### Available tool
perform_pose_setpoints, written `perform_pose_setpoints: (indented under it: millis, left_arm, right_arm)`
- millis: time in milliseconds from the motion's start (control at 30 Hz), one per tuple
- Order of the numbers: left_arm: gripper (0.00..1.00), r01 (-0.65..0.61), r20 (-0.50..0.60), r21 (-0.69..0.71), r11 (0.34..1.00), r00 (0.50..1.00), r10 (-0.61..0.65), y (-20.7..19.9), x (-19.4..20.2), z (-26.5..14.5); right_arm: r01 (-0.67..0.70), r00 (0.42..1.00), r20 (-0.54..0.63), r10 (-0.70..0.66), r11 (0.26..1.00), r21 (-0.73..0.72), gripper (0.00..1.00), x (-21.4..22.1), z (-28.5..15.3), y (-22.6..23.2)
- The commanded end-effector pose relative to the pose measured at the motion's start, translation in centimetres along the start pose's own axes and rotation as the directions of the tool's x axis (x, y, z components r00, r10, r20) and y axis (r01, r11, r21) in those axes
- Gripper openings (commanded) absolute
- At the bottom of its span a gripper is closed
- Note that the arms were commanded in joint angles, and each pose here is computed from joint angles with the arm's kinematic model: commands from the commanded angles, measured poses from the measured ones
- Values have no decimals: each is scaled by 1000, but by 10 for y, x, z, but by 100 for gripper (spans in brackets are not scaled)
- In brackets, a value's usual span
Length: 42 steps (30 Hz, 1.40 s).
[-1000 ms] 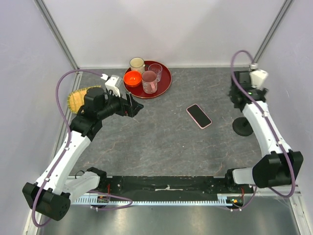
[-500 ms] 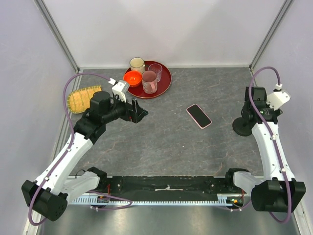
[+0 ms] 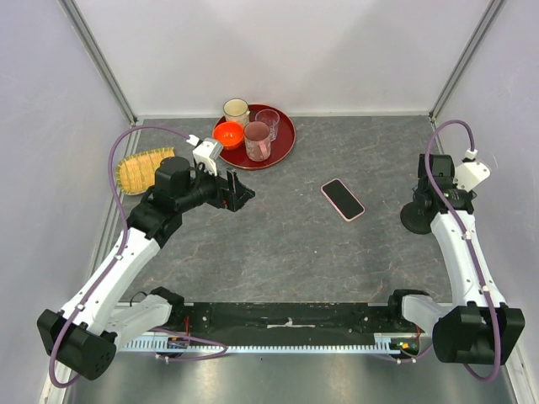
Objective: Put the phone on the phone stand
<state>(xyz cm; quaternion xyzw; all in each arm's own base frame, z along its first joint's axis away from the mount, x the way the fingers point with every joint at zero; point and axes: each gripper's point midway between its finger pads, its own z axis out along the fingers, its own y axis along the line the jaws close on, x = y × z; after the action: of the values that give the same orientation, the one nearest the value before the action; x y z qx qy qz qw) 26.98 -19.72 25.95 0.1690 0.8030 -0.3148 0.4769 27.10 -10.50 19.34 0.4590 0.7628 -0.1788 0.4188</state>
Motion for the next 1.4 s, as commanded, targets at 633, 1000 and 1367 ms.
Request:
perform_pose_setpoints:
  millis: [633, 1000, 1367]
  left_arm:
    - [93, -46, 28, 7, 999, 999, 46, -1, -7, 1]
    - [93, -43, 22, 12, 999, 999, 43, -1, -7, 2]
    - [91, -26, 22, -2, 1000, 999, 26, 5, -8, 3]
  right_arm:
    - [-99, 994, 54, 96, 994, 40, 30, -1, 15, -10]
    - [-106, 979, 176, 106, 994, -10, 0, -40, -3, -9]
    - [127, 956, 291, -30, 939, -319, 0, -60, -60, 74]
